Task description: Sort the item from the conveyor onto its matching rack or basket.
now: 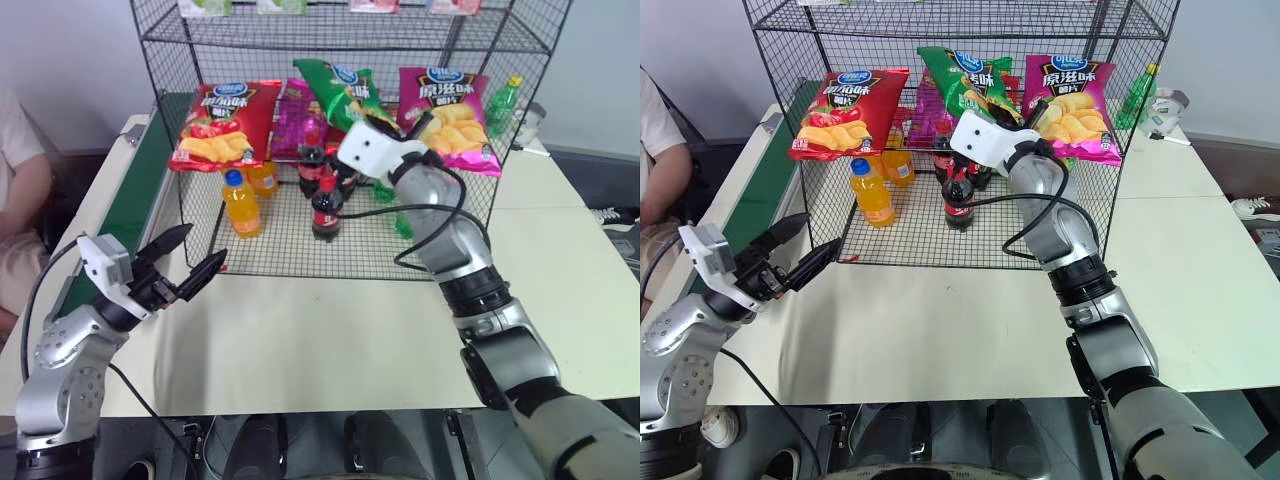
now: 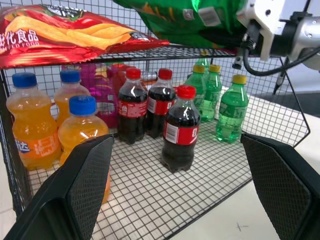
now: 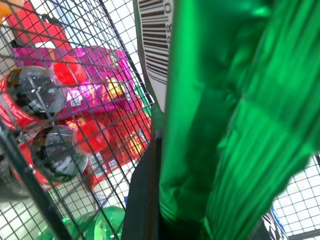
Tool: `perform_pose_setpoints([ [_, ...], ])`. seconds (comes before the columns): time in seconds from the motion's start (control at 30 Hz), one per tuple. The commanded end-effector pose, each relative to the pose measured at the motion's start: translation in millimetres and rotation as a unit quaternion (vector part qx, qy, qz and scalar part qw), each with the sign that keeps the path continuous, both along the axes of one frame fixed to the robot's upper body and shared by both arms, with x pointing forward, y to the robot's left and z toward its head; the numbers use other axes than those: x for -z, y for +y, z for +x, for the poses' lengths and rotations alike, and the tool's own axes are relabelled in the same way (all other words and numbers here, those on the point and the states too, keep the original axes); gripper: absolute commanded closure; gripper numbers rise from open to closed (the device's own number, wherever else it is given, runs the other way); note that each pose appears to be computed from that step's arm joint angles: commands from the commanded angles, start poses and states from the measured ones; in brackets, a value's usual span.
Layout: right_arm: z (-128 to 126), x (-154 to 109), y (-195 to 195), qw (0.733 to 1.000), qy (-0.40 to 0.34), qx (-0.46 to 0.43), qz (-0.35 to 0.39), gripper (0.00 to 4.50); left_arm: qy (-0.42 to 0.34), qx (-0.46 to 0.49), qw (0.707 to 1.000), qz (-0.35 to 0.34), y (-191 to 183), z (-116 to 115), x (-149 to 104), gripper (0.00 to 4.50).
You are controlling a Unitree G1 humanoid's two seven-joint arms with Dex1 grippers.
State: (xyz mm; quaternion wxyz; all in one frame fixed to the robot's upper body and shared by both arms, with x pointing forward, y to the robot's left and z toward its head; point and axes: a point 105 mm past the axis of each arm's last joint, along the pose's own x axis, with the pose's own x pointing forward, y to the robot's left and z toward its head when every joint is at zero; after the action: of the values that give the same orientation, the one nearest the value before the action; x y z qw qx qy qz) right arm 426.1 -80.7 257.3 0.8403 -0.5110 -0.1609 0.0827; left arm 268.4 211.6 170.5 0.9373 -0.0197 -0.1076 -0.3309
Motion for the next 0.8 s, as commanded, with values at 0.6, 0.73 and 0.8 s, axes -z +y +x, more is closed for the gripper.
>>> perform_pose_setpoints([
  [0.6,-41.0,-40.3,42.8,0.966,0.016,-0.194,0.168,0.59,-0.025,0.011,1.0,0.01,-9.9,0.2,-6.1,0.0],
  [0.73,-44.5,-39.7,34.6,0.972,0.003,-0.194,0.134,0.59,-0.026,0.011,1.0,0.012,-9.9,0.9,-5.8,0.0],
  [0.8,-48.8,-38.4,30.2,0.97,0.009,-0.206,0.132,0.59,-0.025,0.014,0.999,0.015,-10.8,0.4,-5.1,0.0],
])
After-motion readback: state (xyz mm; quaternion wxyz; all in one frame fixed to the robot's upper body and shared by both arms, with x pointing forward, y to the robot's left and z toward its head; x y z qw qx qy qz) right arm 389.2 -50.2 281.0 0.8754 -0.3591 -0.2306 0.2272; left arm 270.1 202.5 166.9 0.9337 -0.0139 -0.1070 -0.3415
